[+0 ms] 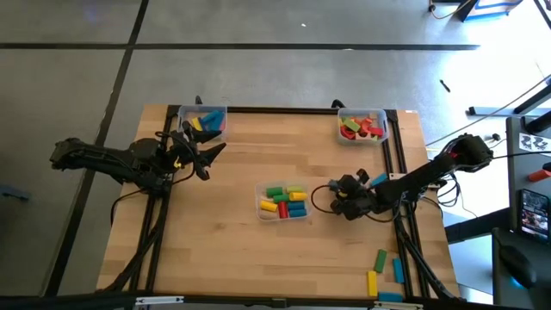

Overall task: Sort blocks by size
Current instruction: Put the blue rectangular block into the top left transparent bin

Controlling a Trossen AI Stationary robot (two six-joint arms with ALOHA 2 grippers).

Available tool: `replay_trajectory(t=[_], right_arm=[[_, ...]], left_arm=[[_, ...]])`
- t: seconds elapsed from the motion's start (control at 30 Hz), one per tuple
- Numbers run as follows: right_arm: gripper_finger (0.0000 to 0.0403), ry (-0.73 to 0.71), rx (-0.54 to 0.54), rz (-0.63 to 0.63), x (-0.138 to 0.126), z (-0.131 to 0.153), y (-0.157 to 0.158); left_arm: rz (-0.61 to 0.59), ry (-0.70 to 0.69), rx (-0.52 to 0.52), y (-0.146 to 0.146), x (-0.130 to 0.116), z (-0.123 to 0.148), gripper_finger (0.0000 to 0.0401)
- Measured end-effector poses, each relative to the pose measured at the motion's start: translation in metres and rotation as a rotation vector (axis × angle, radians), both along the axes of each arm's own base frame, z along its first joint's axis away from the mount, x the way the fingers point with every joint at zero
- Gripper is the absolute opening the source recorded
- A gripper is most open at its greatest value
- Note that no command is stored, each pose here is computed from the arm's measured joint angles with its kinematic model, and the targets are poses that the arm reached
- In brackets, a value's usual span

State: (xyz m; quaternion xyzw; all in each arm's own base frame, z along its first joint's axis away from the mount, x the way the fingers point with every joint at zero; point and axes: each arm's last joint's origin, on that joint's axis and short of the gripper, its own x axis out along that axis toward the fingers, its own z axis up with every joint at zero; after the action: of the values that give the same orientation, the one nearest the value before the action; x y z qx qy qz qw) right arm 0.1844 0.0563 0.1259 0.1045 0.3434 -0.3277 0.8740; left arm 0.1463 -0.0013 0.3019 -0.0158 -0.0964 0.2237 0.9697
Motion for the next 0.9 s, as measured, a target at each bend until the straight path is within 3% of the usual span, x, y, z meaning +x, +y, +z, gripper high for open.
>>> replay_trajectory(t=[0.3,0.6,0.9], right_arm=[[0.011,0.008,-0.063,0.031,0.024,0.038,0.006],[0.011,-0.002,-0.144,0.063,0.053,0.08,-0.007],[0.011,-0.08,-0.164,0.08,0.069,0.094,-0.023]], left_arm=[[0.0,0.0,0.0,0.0,0.0,0.0,0.021],[0.0,0.0,0.0,0.0,0.0,0.0,0.021],[0.0,0.0,0.0,0.0,0.0,0.0,0.021]])
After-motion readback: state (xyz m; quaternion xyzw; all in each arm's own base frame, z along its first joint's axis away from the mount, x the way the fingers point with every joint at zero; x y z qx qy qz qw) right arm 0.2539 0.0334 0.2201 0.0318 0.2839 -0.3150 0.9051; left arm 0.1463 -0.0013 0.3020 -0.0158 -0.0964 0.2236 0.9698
